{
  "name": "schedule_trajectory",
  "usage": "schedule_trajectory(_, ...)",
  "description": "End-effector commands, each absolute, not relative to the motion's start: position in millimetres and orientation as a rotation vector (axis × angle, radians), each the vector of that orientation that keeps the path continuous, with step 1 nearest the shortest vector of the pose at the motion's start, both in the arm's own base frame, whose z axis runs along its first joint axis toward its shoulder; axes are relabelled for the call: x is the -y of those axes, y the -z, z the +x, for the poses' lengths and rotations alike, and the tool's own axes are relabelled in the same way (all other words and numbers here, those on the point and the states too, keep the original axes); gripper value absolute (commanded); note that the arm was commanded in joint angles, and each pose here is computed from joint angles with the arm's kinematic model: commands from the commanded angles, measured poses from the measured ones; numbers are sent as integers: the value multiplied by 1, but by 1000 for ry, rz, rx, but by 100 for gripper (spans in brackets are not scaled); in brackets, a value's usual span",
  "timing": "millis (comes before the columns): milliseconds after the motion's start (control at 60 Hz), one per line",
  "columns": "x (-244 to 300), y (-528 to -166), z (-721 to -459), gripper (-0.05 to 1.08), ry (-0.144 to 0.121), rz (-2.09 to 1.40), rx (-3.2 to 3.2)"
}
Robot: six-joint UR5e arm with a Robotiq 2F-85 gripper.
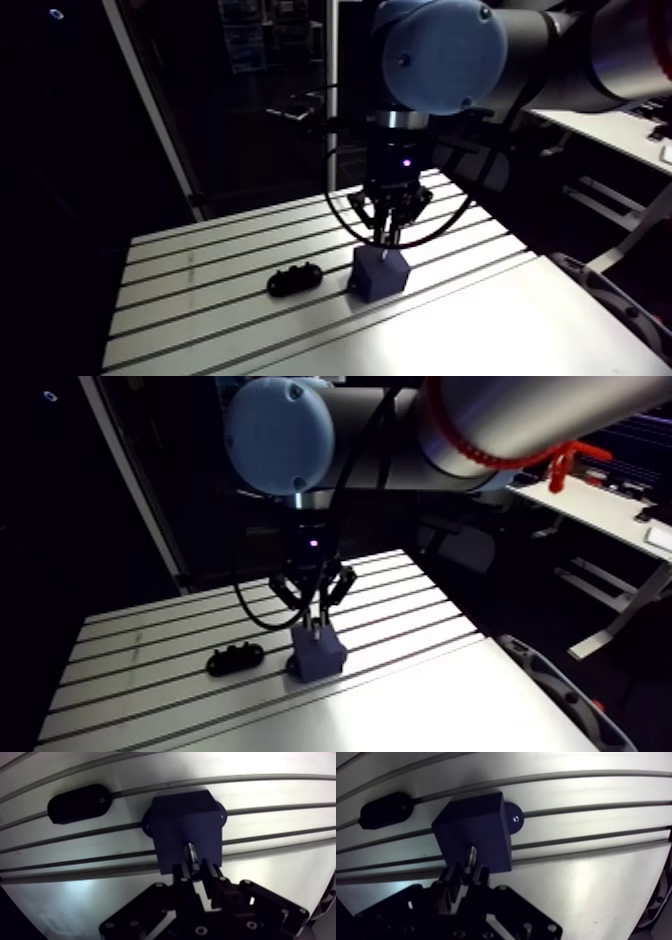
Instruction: Pick up the M10 bolt and insert it into the hole until fully seated.
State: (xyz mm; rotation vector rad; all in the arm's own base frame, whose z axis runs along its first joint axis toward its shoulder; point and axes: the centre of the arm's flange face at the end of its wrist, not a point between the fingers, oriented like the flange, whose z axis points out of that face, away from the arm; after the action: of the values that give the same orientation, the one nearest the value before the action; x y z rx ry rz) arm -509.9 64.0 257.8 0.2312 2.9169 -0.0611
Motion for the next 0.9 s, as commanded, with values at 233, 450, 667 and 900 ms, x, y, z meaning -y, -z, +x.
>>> schedule_trajectory(233, -62, -255, -508, 108, 59, 225, -2911)
schedule_trajectory(450, -62, -254, -508, 108, 61, 227, -2908)
schedule_trajectory(667, -62, -252, -507, 107, 62, 227, -2905)
schedule_trajectory(900, -61, -250, -507, 82, 59, 221, -2902)
